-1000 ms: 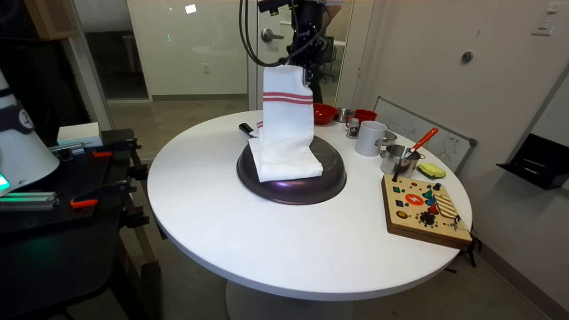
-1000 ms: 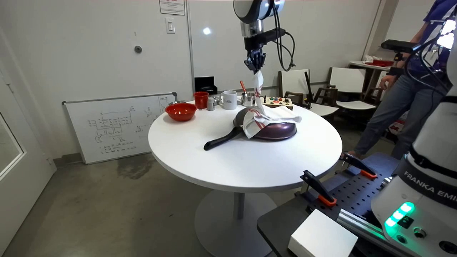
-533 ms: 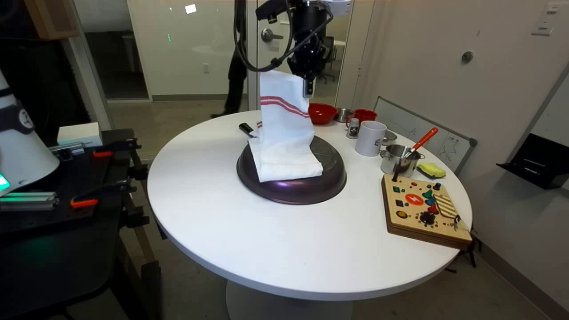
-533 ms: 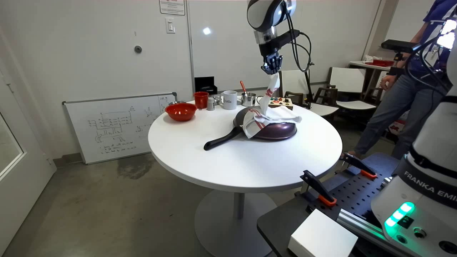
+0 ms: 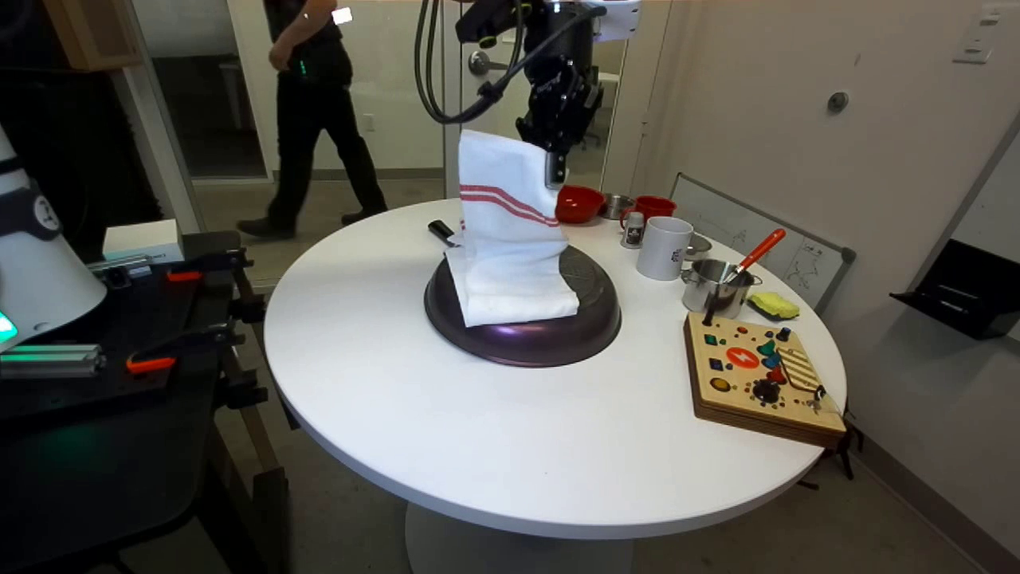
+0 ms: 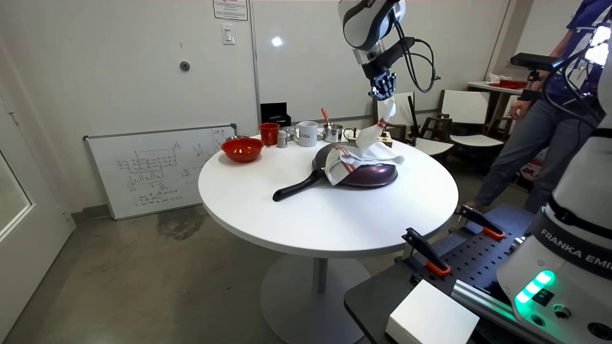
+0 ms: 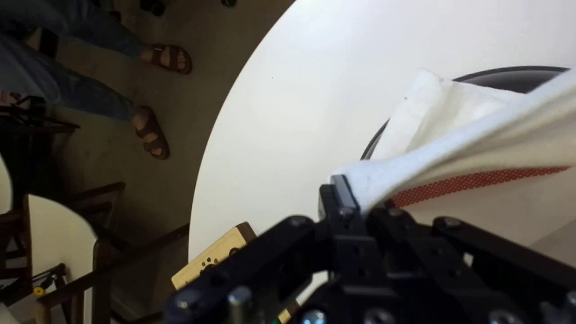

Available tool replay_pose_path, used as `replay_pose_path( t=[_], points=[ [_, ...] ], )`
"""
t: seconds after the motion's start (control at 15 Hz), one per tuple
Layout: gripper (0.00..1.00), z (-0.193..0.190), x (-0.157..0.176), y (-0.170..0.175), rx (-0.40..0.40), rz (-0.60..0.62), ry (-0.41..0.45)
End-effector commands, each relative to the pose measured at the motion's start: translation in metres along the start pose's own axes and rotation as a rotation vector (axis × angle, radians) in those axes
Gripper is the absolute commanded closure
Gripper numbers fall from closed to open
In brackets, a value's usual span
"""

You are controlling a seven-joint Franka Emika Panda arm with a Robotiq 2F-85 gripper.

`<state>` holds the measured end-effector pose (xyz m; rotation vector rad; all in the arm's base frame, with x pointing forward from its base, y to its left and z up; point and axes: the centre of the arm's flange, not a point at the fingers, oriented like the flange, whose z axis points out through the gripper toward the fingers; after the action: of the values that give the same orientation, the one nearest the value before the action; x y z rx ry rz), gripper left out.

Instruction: Move the tea towel to the right

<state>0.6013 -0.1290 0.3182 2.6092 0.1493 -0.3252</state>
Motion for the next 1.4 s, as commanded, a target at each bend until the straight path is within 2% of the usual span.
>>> replay_pose_path(
  t=[0.0, 0.13, 0.4, 1.13, 1.33],
  points=[
    [0.95, 0.014, -0.009, -0.001, -0.037, 0.004, -0.064],
    [0.95, 0.025, -0.012, 0.0, -0.059, 0.002, -0.102],
    [0.95, 0.048, -0.014, 0.011, -0.179, 0.046, -0.186],
    [0.95, 0.111, -0.009, 0.013, -0.424, -0.03, -0.222],
    [0.96, 0.118, -0.007, 0.025, -0.509, 0.004, -0.251]
  ],
)
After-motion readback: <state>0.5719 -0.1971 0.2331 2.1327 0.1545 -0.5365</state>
